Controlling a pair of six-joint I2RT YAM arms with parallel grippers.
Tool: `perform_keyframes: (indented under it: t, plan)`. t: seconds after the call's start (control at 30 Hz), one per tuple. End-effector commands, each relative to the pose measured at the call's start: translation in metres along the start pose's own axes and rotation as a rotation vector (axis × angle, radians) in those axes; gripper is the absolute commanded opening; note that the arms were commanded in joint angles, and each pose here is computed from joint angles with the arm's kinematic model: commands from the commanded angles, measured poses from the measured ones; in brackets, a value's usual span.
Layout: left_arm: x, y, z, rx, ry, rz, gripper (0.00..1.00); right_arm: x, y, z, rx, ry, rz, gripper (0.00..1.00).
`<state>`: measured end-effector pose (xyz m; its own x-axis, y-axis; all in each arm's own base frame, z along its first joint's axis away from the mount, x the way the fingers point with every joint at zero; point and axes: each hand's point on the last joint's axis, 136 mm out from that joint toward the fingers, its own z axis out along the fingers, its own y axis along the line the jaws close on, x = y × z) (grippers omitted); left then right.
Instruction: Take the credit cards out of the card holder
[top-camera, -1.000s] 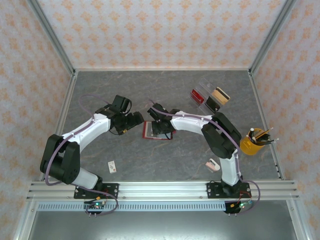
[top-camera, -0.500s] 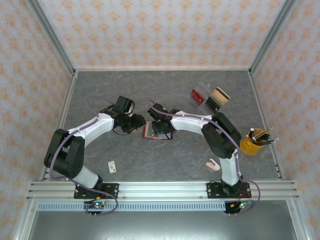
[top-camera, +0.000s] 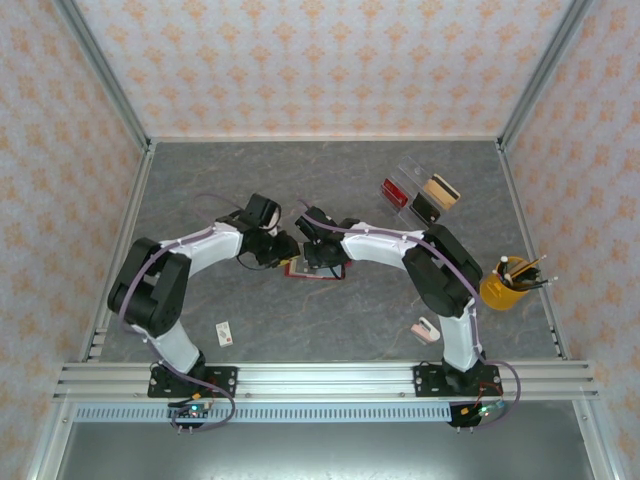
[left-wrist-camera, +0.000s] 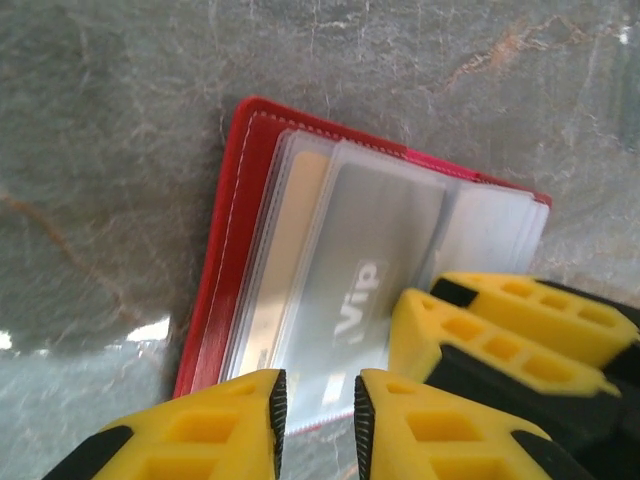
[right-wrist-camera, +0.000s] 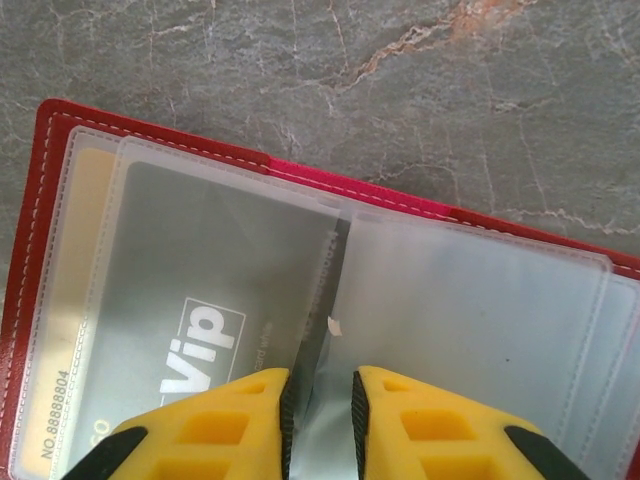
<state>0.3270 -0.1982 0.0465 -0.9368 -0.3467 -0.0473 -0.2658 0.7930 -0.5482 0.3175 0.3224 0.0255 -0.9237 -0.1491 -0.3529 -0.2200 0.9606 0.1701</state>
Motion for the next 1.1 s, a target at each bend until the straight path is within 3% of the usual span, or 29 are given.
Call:
perform_keyframes:
  t: [0.0,0.3,0.7,0.9,1.07]
  plan:
    - [-0.004,-0.005,0.006,-0.002,0.005,0.051,0.26,0.026,-0.024,0.021,0.080,0.084,0.006,0.23]
    - [-0.003,0.011,0.022,-0.057,0.028,0.045,0.26,0.027,-0.025,0.021,0.070,0.089,0.013,0.23]
    - [0.009,-0.018,0.025,0.123,0.107,0.122,0.26,0.030,-0.024,0.026,0.035,0.110,0.040,0.23]
    - [0.002,-0.013,0.017,0.087,0.068,0.121,0.18,0.024,-0.019,0.020,-0.007,0.098,0.070,0.23]
    - [-0.001,-0.004,0.009,0.042,0.030,0.112,0.09,-0.001,-0.012,-0.007,-0.066,0.015,0.094,0.25]
